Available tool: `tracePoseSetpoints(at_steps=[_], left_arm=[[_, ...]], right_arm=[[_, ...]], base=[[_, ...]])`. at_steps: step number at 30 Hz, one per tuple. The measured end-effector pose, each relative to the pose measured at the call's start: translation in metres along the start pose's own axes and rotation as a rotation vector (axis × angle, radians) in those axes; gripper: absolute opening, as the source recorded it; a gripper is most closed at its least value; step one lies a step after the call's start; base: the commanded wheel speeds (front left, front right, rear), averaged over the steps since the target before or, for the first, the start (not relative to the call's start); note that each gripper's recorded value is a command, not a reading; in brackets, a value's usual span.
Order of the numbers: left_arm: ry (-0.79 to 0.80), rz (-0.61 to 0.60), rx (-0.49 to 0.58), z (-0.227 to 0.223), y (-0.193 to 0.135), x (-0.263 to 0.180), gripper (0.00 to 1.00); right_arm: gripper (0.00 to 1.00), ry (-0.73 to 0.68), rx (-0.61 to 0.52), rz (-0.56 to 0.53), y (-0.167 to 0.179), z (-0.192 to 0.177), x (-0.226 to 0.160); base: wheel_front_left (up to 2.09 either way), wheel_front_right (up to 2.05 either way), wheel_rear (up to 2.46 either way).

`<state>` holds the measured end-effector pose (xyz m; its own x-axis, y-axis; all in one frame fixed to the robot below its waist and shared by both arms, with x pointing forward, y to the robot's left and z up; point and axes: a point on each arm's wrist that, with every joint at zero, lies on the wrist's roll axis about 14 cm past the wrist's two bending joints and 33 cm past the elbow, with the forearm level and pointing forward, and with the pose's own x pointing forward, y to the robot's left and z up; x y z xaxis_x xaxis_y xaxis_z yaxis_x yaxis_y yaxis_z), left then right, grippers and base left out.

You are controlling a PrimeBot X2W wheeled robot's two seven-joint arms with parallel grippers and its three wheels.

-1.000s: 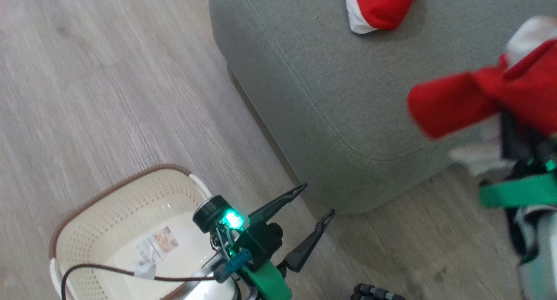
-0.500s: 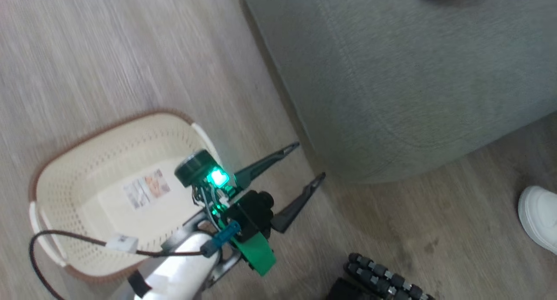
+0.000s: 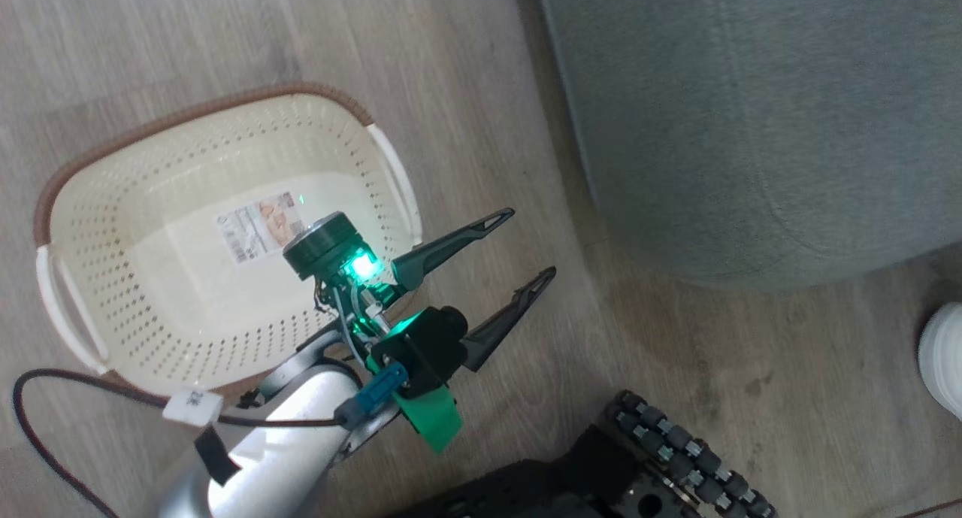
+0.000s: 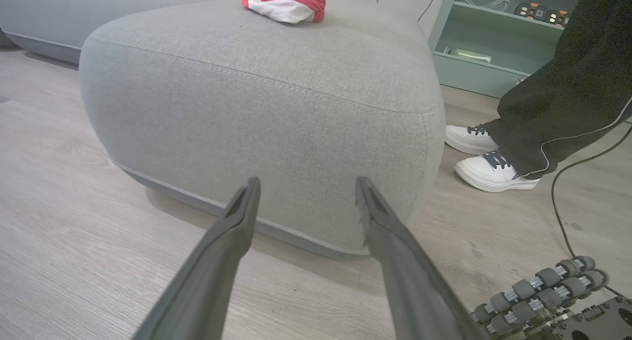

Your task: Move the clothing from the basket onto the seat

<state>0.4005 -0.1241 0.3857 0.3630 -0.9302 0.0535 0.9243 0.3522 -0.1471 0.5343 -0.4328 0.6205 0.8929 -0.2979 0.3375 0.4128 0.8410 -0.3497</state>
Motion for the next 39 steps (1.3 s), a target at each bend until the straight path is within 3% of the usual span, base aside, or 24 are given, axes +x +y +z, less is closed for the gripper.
tracePoseSetpoints(at_steps=[14,25,36,37,38,39], left_arm=[[0.03,0.084,-0.054,-0.03,0.028,-0.017,1.0],[0.02,0.11,-0.073,-0.035,0.037,-0.022,1.0],[0.027,0.129,-0.047,-0.035,0.048,-0.026,1.0],[0.027,0.129,-0.044,-0.034,0.048,-0.026,1.0],[0.026,0.127,-0.041,-0.033,0.047,-0.026,1.0],[0.026,0.125,-0.038,-0.032,0.047,-0.025,1.0]], right_arm=[[0.0,0.296,0.047,-0.054,0.024,-0.122,0.005],[0.0,0.54,0.076,0.033,0.081,-0.202,-0.031],[0.0,0.586,0.106,0.06,0.098,-0.215,-0.035],[0.04,0.587,0.11,0.058,0.098,-0.215,-0.036],[0.29,0.586,0.112,0.058,0.097,-0.213,-0.035],[1.0,0.585,0.112,0.059,0.097,-0.211,-0.035]], base=[[0.0,0.0,0.0],[0.0,0.0,0.0],[0.0,0.0,0.0],[0.0,0.0,0.0],[0.0,0.0,0.0],[0.0,0.0,0.0]])
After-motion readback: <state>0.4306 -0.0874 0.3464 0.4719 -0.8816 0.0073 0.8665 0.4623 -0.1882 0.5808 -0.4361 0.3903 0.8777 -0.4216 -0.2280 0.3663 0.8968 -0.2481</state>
